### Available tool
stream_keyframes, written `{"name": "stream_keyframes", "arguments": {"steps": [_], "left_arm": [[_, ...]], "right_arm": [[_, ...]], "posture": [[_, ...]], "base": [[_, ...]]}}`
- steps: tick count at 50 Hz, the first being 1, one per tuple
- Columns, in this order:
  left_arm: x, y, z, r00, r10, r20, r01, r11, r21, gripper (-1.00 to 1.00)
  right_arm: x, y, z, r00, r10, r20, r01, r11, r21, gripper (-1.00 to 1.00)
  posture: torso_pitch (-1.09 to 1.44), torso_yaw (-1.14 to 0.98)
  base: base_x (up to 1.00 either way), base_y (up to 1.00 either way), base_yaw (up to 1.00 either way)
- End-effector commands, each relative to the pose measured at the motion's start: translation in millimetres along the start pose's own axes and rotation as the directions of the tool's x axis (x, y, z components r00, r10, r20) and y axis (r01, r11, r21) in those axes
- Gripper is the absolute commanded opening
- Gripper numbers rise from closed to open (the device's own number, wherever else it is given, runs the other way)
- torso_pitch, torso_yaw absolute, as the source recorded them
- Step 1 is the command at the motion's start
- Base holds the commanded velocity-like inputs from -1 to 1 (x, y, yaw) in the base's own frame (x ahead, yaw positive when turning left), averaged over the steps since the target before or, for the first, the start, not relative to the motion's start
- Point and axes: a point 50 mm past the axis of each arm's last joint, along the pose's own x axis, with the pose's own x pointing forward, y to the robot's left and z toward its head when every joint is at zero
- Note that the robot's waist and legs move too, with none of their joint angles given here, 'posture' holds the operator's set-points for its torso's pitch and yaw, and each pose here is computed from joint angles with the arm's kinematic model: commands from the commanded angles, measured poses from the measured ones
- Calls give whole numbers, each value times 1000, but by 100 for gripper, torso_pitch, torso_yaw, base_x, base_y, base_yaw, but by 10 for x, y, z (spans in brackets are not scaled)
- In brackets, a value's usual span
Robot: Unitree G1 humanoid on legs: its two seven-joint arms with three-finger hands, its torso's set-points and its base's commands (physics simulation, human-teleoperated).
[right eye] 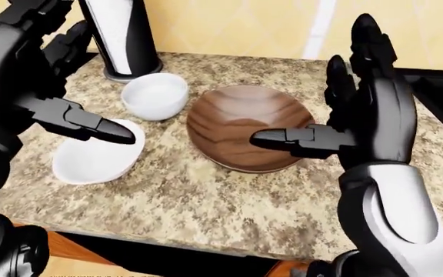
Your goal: Stack the bowls from largest to smallest.
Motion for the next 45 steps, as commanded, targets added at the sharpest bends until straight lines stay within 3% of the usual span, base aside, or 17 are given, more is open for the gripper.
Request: {"name": "stream_keyframes", "arguments": {"steps": [1,8,14,20,21,23,26,31,34,37,38,45], "left_arm": [[45,47,116,997,53,53,-54,998,21,100],[302,-117,247,999,18,45,-21,998,55,100],[528,-275,269,999,-2,35,-3,991,137,100],[713,-410,265,999,-22,33,13,970,243,100],[741,-434,254,999,-23,38,11,956,293,100],[762,-476,220,999,-30,29,19,944,330,100],[799,-504,164,999,-28,41,8,905,425,100],[842,-540,138,995,-76,64,35,868,495,100],[867,-600,151,984,-130,121,44,838,543,100],[908,-659,81,982,-152,108,63,815,576,100],[914,-673,85,982,-157,109,67,815,576,100],[973,-853,-73,981,-171,91,70,752,655,100]], "right_arm": [[-47,-17,162,996,5,89,-6,1000,4,100],[-129,-161,212,996,-22,91,24,1000,-12,100],[-197,-266,269,994,-48,99,49,999,-9,100],[-217,-309,288,993,-61,104,62,998,-5,100],[-228,-322,298,992,-64,106,65,998,-5,100],[-245,-346,310,992,-70,108,71,997,-3,100],[-270,-385,331,990,-81,114,81,997,2,100],[-271,-397,338,990,-86,116,86,996,5,100],[-263,-387,346,989,-86,116,86,996,6,100],[-256,-371,397,989,-85,124,84,996,7,100],[-256,-369,396,989,-84,124,84,996,8,100],[-267,-384,386,988,-90,124,89,996,13,100]], "posture": [[0,0],[0,0],[0,0],[0,0],[0,0],[0,0],[0,0],[0,0],[0,0],[0,0],[0,0],[0,0]], "base": [[0,0,0],[0,0,0],[0,0,0],[0,0,0],[0,0,0],[0,0,0],[0,0,0],[0,0,0],[0,0,0],[0,0,0],[0,0,0],[0,0,0]]}}
